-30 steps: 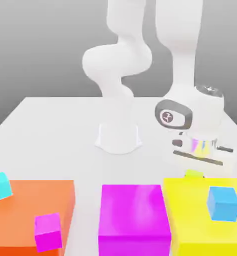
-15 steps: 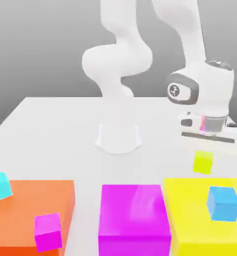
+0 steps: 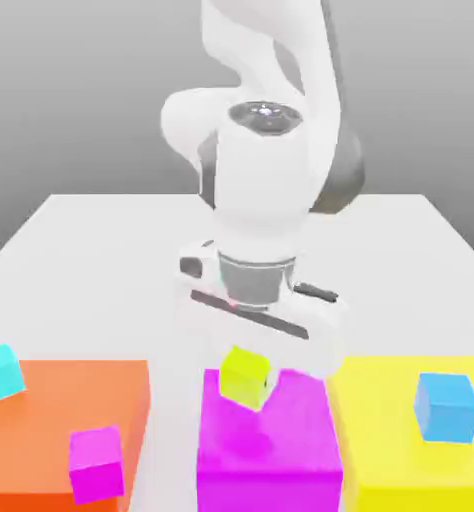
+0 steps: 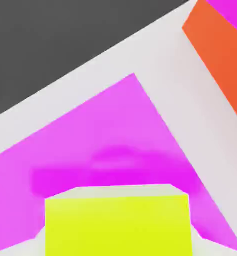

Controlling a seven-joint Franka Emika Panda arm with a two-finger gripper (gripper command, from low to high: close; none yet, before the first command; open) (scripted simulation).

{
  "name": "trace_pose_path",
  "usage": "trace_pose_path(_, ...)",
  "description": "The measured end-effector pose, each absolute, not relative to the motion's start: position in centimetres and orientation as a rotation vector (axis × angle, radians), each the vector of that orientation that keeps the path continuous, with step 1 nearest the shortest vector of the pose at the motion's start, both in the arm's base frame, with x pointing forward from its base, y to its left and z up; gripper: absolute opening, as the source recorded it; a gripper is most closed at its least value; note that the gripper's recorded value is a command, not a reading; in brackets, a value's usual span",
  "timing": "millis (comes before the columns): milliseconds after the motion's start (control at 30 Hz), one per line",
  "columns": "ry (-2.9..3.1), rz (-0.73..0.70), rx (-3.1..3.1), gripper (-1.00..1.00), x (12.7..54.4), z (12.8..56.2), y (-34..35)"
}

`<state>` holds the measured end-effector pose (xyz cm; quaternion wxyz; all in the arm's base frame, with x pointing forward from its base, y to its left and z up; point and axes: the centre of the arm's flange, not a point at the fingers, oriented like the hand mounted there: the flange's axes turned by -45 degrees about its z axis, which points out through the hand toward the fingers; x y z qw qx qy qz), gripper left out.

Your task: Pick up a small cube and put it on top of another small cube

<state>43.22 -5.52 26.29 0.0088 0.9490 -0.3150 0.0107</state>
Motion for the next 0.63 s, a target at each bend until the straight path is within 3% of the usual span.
trace_pose_path(200, -1.128, 0.002, 2.930, -1.00, 41.6, 29.0, -19.4)
trace_pose_path(367, -1.183, 0.002, 2.913, -1.00, 37.1, 31.6, -30.0)
trace_pose_path(500, -1.159, 0.002, 2.924, -1.00, 36.8, 27.2, -31.0)
trace_pose_path(533, -1.149, 0.002, 2.927, 1.00, 37.0, 26.3, -30.8)
trace_pose_path(633, -1.149, 0.002, 2.927, 1.00, 37.0, 26.3, -30.8)
